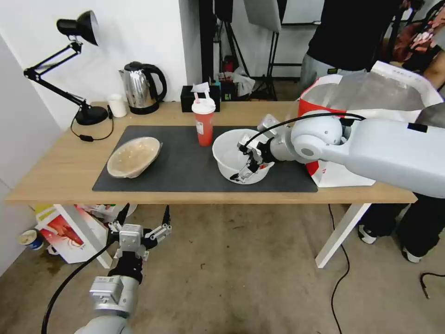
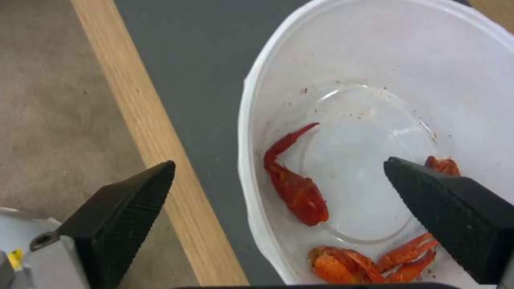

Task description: Pick up the trash from the table and place it into the takeout bag.

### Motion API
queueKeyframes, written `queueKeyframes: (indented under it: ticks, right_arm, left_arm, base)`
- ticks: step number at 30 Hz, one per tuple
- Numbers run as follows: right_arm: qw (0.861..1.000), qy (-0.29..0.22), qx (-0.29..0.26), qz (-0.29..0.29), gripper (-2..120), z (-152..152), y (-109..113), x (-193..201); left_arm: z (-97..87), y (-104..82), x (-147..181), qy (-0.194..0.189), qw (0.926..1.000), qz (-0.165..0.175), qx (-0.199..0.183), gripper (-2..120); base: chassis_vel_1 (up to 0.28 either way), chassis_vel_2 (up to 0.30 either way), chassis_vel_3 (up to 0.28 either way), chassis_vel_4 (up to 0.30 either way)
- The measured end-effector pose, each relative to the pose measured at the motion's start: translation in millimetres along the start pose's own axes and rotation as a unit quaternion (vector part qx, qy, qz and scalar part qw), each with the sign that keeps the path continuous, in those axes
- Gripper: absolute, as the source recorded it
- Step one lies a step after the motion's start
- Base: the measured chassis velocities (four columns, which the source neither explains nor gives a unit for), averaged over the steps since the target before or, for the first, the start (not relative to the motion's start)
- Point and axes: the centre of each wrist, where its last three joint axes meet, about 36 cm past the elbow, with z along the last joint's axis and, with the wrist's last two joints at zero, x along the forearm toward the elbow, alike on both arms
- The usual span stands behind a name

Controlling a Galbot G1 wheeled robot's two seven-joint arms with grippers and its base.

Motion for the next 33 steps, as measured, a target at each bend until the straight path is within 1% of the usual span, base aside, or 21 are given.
queueKeyframes:
  ticks: [17,21,22,24,25,27,28,31,32,33]
  right_arm:
    - [1.000,0.010,-0.007,0.002,100,7.4,-1.3,-12.8]
    - [1.000,0.010,-0.008,0.006,90,6.9,-2.8,-14.4]
    - [1.000,0.010,-0.008,0.006,90,6.9,-2.8,-14.4]
    - [1.000,0.012,-0.012,0.008,82,8.8,-2.4,-17.3]
    - [1.000,0.012,-0.012,0.008,82,8.8,-2.4,-17.3]
    - [1.000,0.014,-0.015,0.008,72,11.3,-1.5,-20.7]
    - [1.000,0.014,-0.015,0.008,72,11.3,-1.5,-20.7]
    - [1.000,0.016,-0.019,0.006,56,14.4,-0.2,-24.8]
    - [1.000,0.016,-0.019,0.006,56,14.4,-0.2,-24.8]
    - [1.000,0.016,-0.019,0.006,52,14.7,-0.3,-25.2]
  left_arm:
    - [0.0,0.0,0.0,0.000,1.0000,0.000,0.000,100]
    - [0.0,0.0,0.0,0.000,1.0000,0.000,0.000,100]
    - [0.0,0.0,0.0,0.000,1.0000,0.000,0.000,100]
    - [0.0,0.0,0.0,0.000,1.0000,0.000,0.000,100]
    - [0.0,0.0,0.0,0.000,1.0000,0.000,0.000,100]
    - [0.0,0.0,0.0,0.000,1.0000,0.000,0.000,100]
    - [0.0,0.0,0.0,0.000,1.0000,0.000,0.000,100]
    - [0.0,0.0,0.0,0.000,1.0000,0.000,0.000,100]
    - [0.0,0.0,0.0,0.000,1.0000,0.000,0.000,100]
    - [0.0,0.0,0.0,0.000,1.0000,0.000,0.000,100]
  base:
    - [0.000,0.000,0.000,0.000]
    - [0.000,0.000,0.000,0.000]
    - [0.000,0.000,0.000,0.000]
    - [0.000,0.000,0.000,0.000]
    - [0.000,0.000,0.000,0.000]
    - [0.000,0.000,0.000,0.000]
    - [0.000,0.000,0.000,0.000]
    - [0.000,0.000,0.000,0.000]
    - [0.000,0.000,0.000,0.000]
    - [0.000,0.000,0.000,0.000]
